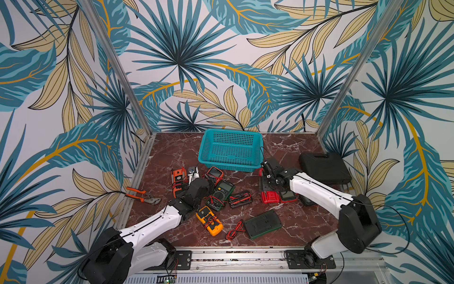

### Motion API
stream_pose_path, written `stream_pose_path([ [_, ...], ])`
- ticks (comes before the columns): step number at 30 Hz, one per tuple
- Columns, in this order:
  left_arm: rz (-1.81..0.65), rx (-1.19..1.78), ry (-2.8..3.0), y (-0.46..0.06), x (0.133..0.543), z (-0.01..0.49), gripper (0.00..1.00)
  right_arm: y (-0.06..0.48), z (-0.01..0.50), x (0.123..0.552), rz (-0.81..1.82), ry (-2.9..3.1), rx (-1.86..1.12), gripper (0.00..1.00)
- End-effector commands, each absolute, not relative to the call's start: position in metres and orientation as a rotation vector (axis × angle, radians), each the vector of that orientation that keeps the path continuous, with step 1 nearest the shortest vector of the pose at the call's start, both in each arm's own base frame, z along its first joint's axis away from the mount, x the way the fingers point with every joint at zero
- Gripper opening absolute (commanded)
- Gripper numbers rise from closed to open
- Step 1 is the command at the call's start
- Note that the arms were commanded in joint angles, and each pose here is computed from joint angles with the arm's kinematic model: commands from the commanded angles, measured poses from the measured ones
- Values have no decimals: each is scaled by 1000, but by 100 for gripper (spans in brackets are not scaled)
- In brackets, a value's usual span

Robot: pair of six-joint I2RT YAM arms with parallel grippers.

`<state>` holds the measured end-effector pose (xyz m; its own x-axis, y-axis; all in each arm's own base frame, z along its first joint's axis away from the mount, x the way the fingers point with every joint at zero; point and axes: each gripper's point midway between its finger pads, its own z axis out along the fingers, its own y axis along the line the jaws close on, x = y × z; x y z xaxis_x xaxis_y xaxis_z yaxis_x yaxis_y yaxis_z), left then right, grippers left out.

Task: Put the multimeter into the basket
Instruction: Pick up the multimeter from the center of the board, then place the multimeter in the basket.

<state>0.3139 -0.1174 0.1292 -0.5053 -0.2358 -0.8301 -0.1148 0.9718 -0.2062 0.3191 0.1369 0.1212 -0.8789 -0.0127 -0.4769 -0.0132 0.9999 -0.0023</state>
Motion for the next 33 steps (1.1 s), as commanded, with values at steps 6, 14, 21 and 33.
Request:
stream_pose_path([
  [6, -167, -269, 2045, -110, 314, 145, 100, 131, 231, 346, -18, 2405, -12, 0],
  [14, -180, -276, 2043, -108, 310, 149, 100, 179, 291, 431, 15, 2279, -64, 0],
  [21, -217, -275, 2030, -110, 308, 153, 100, 217, 281, 512, 49, 2241, 9, 0],
  [33, -217, -279, 2041, -106, 301, 152, 100, 228, 193, 562, 57, 2345, 134, 2],
])
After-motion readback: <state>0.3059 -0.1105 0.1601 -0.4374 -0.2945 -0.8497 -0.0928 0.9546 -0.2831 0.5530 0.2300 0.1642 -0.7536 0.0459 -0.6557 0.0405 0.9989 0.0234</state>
